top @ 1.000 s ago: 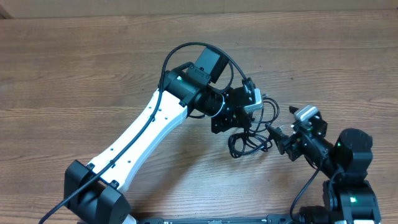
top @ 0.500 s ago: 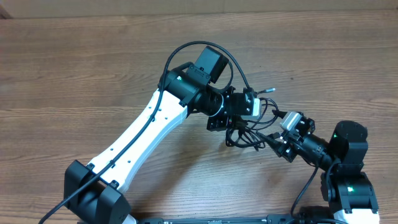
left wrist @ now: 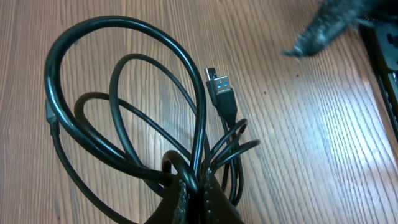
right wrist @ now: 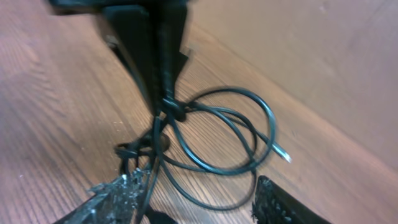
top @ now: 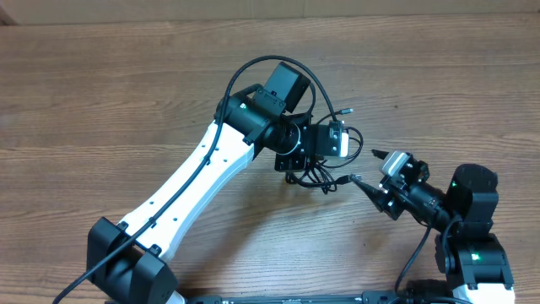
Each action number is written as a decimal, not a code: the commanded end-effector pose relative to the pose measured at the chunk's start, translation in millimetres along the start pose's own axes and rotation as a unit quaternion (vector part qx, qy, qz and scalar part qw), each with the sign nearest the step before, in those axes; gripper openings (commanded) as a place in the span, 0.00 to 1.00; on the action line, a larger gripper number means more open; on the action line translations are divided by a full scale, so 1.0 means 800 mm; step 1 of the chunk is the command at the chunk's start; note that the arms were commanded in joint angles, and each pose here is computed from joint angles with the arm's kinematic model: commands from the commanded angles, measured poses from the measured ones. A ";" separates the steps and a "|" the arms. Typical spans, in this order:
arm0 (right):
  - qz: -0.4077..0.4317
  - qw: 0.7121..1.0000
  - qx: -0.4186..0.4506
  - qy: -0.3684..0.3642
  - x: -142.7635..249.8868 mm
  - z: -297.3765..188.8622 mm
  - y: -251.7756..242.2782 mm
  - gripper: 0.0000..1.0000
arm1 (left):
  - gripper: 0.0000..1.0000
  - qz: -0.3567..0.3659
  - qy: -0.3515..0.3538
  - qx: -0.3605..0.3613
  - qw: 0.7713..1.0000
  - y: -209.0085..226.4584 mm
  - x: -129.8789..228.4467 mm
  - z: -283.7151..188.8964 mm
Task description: Untangle cables
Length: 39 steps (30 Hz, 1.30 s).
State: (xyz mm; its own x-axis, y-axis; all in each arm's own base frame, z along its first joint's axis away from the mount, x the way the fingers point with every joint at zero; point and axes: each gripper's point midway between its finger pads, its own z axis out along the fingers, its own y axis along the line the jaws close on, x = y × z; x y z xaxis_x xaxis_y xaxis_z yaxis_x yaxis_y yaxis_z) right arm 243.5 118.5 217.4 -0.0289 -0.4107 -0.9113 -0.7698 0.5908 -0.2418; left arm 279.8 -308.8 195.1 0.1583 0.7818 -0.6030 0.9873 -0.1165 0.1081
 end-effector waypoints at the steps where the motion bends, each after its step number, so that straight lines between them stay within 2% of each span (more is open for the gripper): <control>1: -0.046 0.997 -0.041 -0.046 -0.030 -0.006 0.016 0.58 | 0.04 0.051 -0.070 0.010 0.996 -0.012 -0.045 -0.021; 4: -0.058 0.996 -0.050 -0.054 -0.033 -0.006 0.020 0.56 | 0.04 0.074 -0.112 0.032 0.990 -0.023 -0.063 -0.025; 13: -0.067 0.994 -0.061 -0.059 -0.033 -0.004 0.023 0.52 | 0.04 0.083 -0.167 0.067 0.980 -0.041 -0.085 -0.032; 17: -0.062 0.994 -0.064 -0.056 -0.029 0.002 0.018 0.45 | 0.04 0.104 -0.204 0.087 0.970 -0.052 -0.099 -0.039; 23: -0.078 0.990 -0.083 -0.087 -0.043 0.002 0.022 0.40 | 0.04 0.108 -0.205 0.088 0.969 -0.054 -0.100 -0.038; 26: -0.079 0.990 -0.082 -0.088 -0.044 0.002 0.021 0.31 | 0.04 0.111 -0.205 0.087 0.968 -0.054 -0.100 -0.038; 29: -0.078 0.990 -0.082 -0.087 -0.044 0.002 0.022 0.05 | 0.04 0.114 -0.207 0.084 0.968 -0.052 -0.101 -0.039; 39: -0.072 0.990 -0.084 -0.083 -0.041 0.002 0.023 0.04 | 0.04 0.119 -0.207 0.077 0.968 -0.049 -0.103 -0.038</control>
State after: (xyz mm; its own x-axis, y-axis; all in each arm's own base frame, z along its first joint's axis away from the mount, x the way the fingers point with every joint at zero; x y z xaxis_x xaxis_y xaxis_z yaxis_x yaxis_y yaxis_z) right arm 234.6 139.9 229.0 0.1461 -0.3701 -0.9174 -0.8499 0.4277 -0.3079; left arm 239.0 -343.4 236.8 0.2821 0.4999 -0.8188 0.9327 -0.3428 0.1121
